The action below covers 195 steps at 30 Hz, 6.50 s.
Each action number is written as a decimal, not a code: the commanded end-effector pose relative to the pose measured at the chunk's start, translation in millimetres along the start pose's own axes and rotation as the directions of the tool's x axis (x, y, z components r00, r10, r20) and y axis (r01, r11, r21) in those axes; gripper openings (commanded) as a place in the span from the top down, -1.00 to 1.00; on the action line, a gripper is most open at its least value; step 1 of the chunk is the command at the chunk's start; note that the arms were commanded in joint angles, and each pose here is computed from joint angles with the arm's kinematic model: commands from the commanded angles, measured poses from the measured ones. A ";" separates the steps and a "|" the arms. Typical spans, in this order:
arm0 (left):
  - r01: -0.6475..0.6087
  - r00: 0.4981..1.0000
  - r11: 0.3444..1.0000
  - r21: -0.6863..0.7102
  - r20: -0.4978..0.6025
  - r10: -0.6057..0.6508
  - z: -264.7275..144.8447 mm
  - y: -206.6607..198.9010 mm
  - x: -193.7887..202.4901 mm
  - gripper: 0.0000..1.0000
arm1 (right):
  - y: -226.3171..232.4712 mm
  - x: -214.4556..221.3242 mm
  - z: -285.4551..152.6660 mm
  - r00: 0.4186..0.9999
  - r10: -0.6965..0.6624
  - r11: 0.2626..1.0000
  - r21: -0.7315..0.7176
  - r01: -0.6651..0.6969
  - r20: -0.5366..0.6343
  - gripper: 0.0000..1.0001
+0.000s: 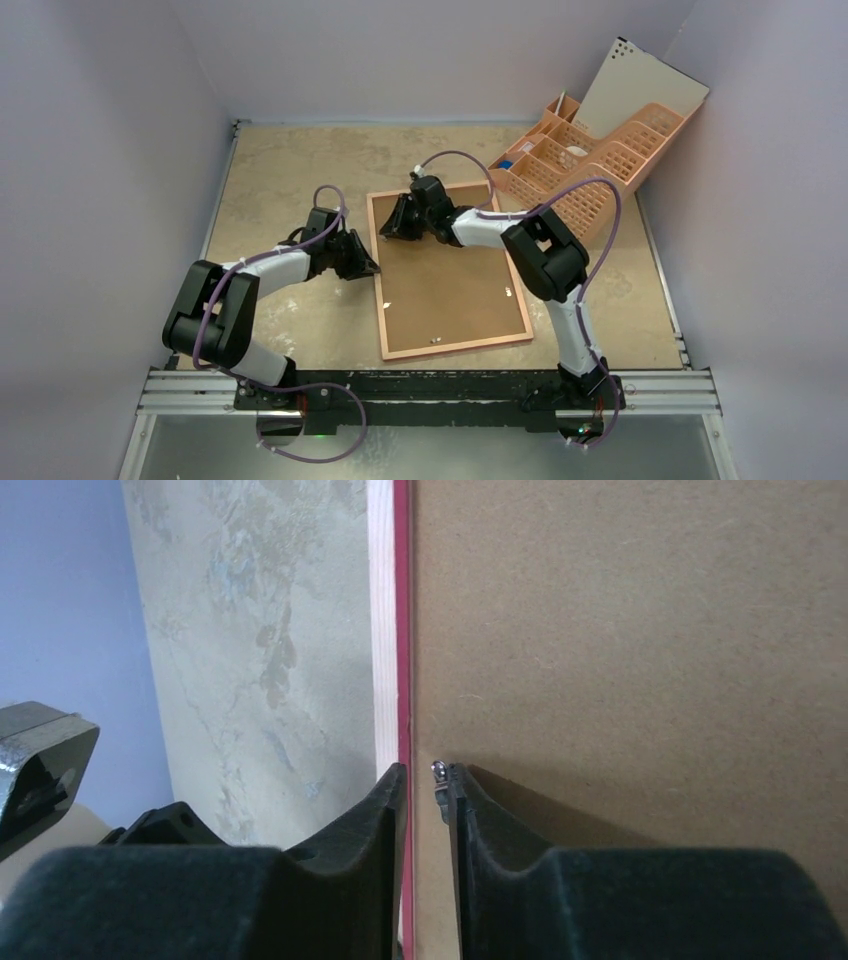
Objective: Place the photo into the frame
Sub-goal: Install the photo frame at the center of the board.
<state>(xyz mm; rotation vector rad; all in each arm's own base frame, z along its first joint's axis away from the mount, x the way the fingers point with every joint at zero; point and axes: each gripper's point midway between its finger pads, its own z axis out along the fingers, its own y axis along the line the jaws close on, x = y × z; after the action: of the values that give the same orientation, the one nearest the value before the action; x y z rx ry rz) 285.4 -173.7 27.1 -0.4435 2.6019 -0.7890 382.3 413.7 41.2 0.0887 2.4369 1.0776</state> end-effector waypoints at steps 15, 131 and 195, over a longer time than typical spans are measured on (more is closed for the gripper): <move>-0.018 1.000 0.998 -0.067 -0.019 0.017 7.8 18.0 6.3 0.62 | 16.4 32.4 -3.2 0.995 0.032 0.999 -0.012 -0.033 -0.090 0.92; -0.013 1.000 0.997 -0.078 -0.007 0.013 3.6 28.6 12.1 0.49 | 22.6 -16.0 -19.0 0.969 0.207 0.976 -0.099 -0.195 0.137 0.21; -0.114 0.990 0.987 0.111 -0.066 0.121 -39.8 6.2 49.0 -0.10 | -178.7 4.4 -283.9 0.919 -0.098 0.726 0.659 -0.197 0.383 -0.64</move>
<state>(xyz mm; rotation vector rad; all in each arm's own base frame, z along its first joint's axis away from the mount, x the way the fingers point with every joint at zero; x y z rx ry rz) 236.5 -167.7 44.7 -0.2687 2.5959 -0.8590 297.4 149.2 100.2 0.4822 2.2675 0.2966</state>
